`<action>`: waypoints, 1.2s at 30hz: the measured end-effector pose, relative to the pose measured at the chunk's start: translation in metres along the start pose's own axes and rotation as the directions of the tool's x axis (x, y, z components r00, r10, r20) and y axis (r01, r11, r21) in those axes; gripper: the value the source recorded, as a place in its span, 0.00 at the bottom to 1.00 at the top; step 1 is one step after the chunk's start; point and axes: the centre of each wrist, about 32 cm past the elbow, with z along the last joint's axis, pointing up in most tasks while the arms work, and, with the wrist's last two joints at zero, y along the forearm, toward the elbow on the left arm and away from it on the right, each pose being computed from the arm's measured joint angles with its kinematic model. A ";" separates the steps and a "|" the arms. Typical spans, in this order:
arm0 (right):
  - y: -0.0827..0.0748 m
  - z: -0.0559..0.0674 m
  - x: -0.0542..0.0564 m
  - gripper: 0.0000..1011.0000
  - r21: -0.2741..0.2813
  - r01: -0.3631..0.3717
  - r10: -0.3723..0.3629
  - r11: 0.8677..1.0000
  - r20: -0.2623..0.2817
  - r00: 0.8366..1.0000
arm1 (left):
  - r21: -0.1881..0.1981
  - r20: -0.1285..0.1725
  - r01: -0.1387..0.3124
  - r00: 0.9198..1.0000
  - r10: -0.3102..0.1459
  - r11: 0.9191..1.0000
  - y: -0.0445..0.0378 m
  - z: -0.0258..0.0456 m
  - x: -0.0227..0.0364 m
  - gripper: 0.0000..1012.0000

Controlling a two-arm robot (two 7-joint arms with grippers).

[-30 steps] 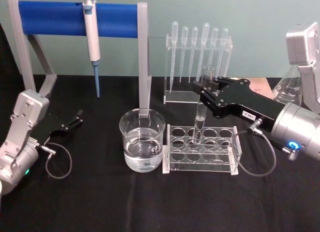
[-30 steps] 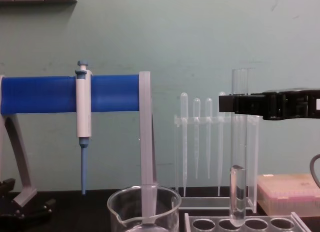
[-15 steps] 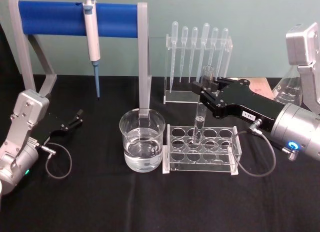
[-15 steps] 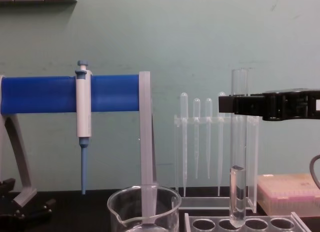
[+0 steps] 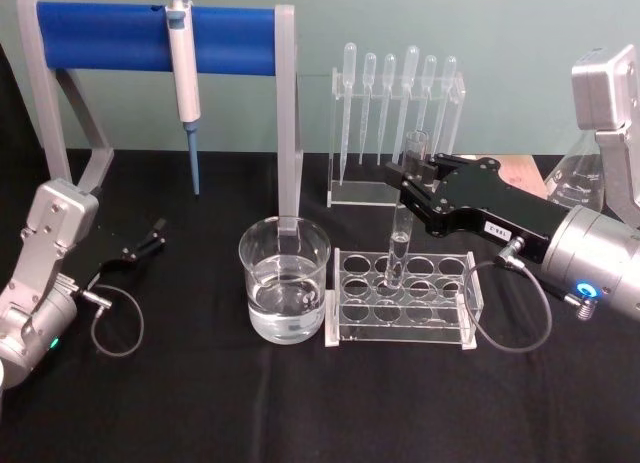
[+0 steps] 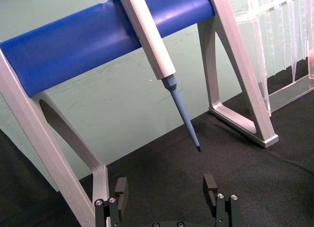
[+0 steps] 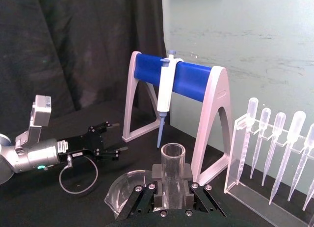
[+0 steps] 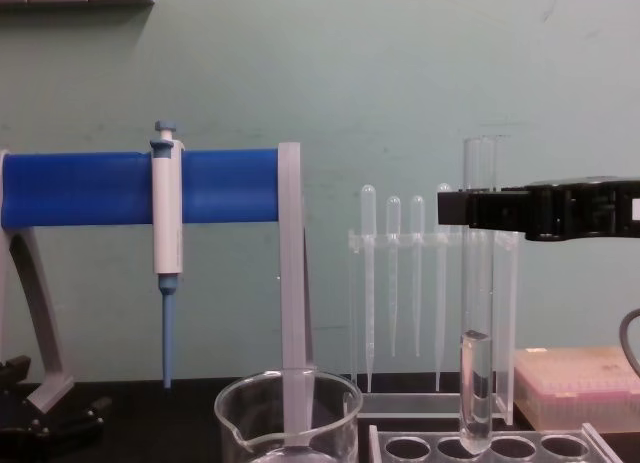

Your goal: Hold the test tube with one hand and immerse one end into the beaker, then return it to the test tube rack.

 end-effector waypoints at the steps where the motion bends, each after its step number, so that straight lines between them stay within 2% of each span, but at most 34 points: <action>1: 0.000 0.000 0.000 0.22 0.000 0.000 0.000 1.000 0.000 1.000 | 0.000 0.000 0.000 1.000 0.000 1.000 0.0000 0.0000 0.0000 0.99; 36: 0.000 0.000 0.000 0.22 -0.001 0.002 -0.002 1.000 0.000 1.000 | 0.000 0.000 0.000 1.000 0.000 1.000 0.0000 0.0000 0.0000 0.99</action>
